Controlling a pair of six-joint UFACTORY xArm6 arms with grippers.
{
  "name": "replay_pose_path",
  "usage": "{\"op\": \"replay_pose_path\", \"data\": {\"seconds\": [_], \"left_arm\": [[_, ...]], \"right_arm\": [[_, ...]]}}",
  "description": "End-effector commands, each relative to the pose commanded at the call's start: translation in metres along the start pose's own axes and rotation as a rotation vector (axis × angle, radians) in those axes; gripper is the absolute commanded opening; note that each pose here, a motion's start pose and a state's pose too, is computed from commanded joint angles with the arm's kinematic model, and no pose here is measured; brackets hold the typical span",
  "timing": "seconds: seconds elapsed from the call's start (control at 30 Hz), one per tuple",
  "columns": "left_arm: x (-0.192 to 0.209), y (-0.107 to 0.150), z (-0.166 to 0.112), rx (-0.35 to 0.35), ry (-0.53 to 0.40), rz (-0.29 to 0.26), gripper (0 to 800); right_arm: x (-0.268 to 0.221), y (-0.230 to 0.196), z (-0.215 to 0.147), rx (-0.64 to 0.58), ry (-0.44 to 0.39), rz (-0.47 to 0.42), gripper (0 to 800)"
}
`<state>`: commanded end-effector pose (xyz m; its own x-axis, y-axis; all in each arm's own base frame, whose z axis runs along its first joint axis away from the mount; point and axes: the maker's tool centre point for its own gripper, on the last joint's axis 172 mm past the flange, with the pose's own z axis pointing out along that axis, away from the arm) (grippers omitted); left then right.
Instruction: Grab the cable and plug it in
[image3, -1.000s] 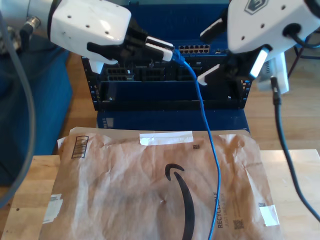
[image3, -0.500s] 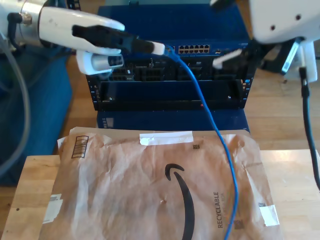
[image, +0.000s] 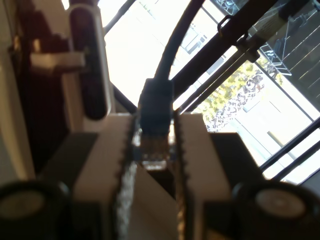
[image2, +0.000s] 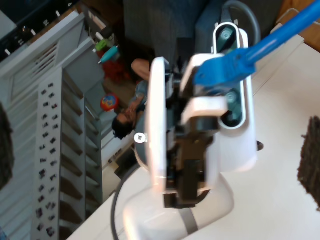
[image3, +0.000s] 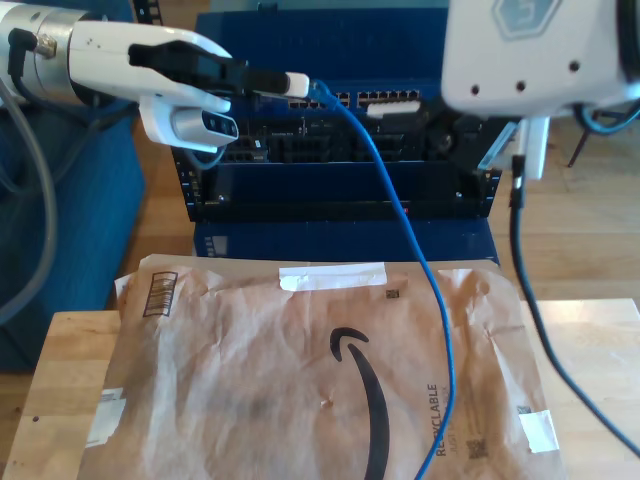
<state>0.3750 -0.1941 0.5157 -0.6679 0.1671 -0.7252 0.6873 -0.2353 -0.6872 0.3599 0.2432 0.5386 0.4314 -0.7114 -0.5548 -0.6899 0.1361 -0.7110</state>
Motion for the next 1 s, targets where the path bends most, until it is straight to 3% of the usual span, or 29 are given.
{"op": "replay_pose_path", "data": {"seconds": [0.43,0.7,0.83,1.0], "left_arm": [[0.002,-0.015,0.002,0.094,-0.007,-0.005,8],[0.001,-0.018,0.001,0.128,-0.015,-0.028,8],[-0.002,-0.023,0.001,0.155,-0.029,-0.021,9],[-0.001,-0.024,0.000,0.162,-0.029,-0.025,13]], "right_arm": [[-0.018,0.010,-0.013,0.059,-0.048,-0.030,797],[-0.034,0.024,0.013,0.024,-0.081,-0.104,792],[-0.033,0.025,0.015,0.023,-0.079,-0.106,741],[-0.028,0.017,0.015,0.059,-0.070,-0.095,596]]}}
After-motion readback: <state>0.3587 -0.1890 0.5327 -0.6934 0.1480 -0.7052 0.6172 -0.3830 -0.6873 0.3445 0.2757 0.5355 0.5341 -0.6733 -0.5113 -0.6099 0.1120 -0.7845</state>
